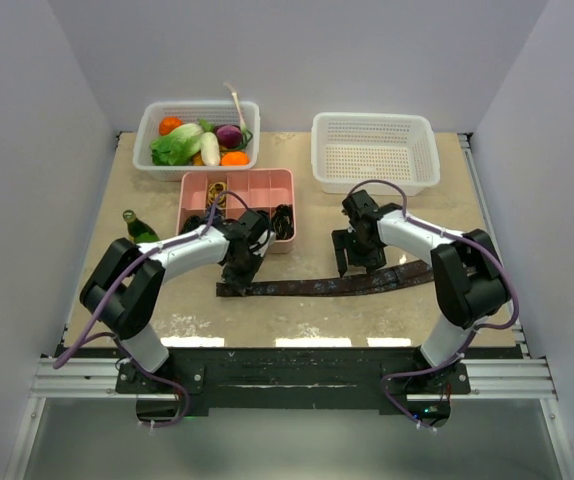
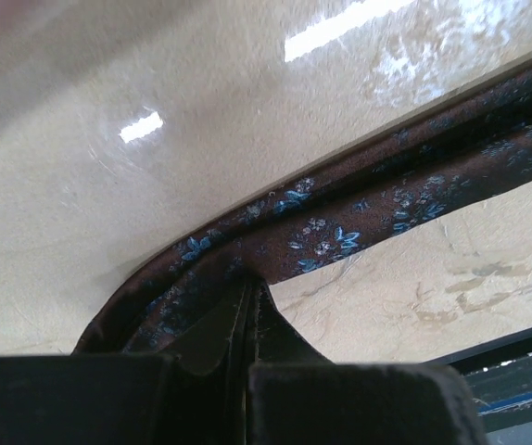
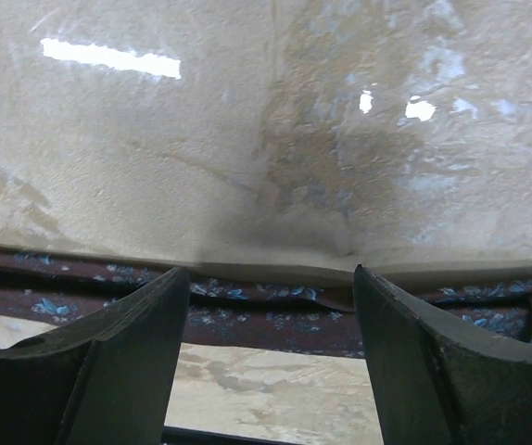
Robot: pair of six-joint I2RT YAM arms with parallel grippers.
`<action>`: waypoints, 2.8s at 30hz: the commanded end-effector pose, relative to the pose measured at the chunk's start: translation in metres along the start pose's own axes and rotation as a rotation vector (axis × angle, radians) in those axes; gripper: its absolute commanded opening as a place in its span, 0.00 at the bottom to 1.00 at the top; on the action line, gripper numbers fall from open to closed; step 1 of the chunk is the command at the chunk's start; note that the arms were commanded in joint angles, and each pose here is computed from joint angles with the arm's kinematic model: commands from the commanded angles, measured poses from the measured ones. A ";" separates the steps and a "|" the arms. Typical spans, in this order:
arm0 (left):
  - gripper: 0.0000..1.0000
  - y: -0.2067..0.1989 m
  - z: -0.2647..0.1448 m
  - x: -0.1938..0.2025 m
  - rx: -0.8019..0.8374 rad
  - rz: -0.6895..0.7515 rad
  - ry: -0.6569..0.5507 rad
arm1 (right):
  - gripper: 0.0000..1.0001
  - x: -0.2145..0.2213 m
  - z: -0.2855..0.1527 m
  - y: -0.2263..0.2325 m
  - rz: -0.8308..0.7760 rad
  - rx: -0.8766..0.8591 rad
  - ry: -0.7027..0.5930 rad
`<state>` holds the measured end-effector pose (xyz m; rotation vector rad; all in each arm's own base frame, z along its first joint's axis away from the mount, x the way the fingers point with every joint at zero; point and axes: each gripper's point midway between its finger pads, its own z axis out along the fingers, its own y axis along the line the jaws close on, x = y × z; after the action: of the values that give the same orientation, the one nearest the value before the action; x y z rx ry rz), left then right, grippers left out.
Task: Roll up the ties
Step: Flatten out the tie at the center of the board, then roll the tie at the center of the board.
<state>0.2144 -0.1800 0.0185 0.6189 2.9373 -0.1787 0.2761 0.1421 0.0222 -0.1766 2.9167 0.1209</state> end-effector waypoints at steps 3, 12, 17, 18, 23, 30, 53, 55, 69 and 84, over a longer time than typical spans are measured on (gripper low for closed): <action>0.00 0.000 -0.014 -0.025 0.035 -0.001 -0.081 | 0.76 -0.023 -0.007 -0.027 0.096 0.077 -0.096; 0.00 0.004 -0.013 -0.022 0.060 -0.024 -0.072 | 0.75 -0.031 -0.009 -0.103 0.342 0.090 -0.170; 0.00 0.007 -0.014 -0.025 0.060 -0.032 -0.075 | 0.75 -0.019 0.000 -0.122 0.427 0.075 -0.138; 0.00 0.008 -0.015 -0.025 0.060 -0.032 -0.075 | 0.75 -0.016 0.002 -0.125 0.441 0.077 -0.129; 0.00 0.008 -0.016 -0.027 0.062 -0.033 -0.078 | 0.76 0.000 0.004 -0.144 0.512 0.098 -0.114; 0.00 0.002 -0.028 -0.041 0.093 -0.013 -0.129 | 0.77 -0.003 -0.014 -0.152 0.534 0.121 -0.162; 0.60 0.006 -0.132 -0.133 0.329 -0.344 -0.781 | 0.81 -0.092 -0.105 0.064 -0.012 -0.243 -0.504; 0.59 0.018 -0.124 -0.124 0.278 -0.389 -0.772 | 0.80 -0.078 -0.095 0.093 -0.063 -0.307 -0.491; 0.55 0.069 -0.085 -0.031 0.026 -0.658 -0.722 | 0.78 -0.025 -0.066 0.235 -0.288 -0.519 -0.440; 0.43 0.070 -0.049 -0.008 0.035 -0.724 -0.681 | 0.24 -0.027 -0.043 0.298 -0.402 -0.621 -0.446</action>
<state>0.2255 -0.1138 0.0479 -0.4155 2.4350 -0.4039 0.2478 0.4035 0.0684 -0.6772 2.3703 0.7763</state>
